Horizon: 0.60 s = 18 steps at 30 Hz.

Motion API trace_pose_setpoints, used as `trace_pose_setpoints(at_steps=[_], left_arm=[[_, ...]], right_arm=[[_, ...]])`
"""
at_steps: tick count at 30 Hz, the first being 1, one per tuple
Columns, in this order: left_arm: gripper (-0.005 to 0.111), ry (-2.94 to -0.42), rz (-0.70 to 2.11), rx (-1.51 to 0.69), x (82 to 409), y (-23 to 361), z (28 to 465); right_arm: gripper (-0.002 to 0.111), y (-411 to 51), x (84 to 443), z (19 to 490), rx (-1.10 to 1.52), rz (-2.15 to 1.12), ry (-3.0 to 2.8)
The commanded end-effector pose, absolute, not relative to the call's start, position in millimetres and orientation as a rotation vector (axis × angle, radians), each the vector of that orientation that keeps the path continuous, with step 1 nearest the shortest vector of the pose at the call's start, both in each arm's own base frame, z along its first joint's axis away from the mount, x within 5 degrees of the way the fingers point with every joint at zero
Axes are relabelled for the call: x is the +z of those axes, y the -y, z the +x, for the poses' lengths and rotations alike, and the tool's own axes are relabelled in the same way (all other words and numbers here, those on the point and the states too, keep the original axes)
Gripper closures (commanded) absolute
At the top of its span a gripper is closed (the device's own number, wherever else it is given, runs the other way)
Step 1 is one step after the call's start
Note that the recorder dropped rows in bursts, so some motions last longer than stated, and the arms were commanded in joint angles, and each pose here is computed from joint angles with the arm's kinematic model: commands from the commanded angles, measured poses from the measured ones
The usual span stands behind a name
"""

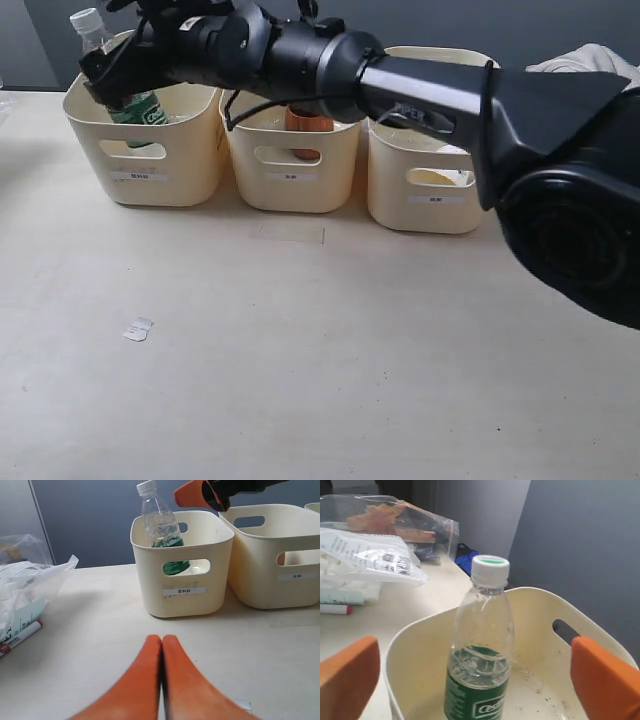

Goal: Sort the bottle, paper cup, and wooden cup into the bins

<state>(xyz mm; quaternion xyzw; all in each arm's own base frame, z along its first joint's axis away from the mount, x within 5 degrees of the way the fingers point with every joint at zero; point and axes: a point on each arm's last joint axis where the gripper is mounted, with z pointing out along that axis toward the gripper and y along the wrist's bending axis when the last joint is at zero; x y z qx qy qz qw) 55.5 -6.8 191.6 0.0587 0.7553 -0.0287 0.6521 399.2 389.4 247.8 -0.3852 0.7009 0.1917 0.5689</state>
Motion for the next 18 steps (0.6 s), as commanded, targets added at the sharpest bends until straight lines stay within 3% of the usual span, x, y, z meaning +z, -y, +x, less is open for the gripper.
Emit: trace_pose_setpoints(at_steps=[1,2,6,7,8,9,18], left_arm=[[0.107,-1.704,0.13,-0.069,193,7,55],[0.107,-1.704,0.13,-0.069,193,7,55],[0.107,-1.704,0.13,-0.069,193,7,55],[0.107,-1.704,0.13,-0.069,193,7,55],[0.107,-1.704,0.13,-0.069,193,7,55],[0.107,-1.704,0.13,-0.069,193,7,55],[0.107,-1.704,0.13,-0.069,193,7,55]], right_arm=[[0.017,-371,295,390,0.465,-1.015,-1.619],[0.021,-365,304,387,0.486,-1.043,-1.634],[0.063,-340,331,369,0.566,-1.208,-1.736],[0.075,-333,337,366,0.566,-1.211,-1.772],[0.096,-324,345,361,0.542,-1.18,-1.862],[0.108,-314,350,356,0.491,-1.159,-1.917],[0.108,-253,347,299,0.362,-1.071,-2.037]])
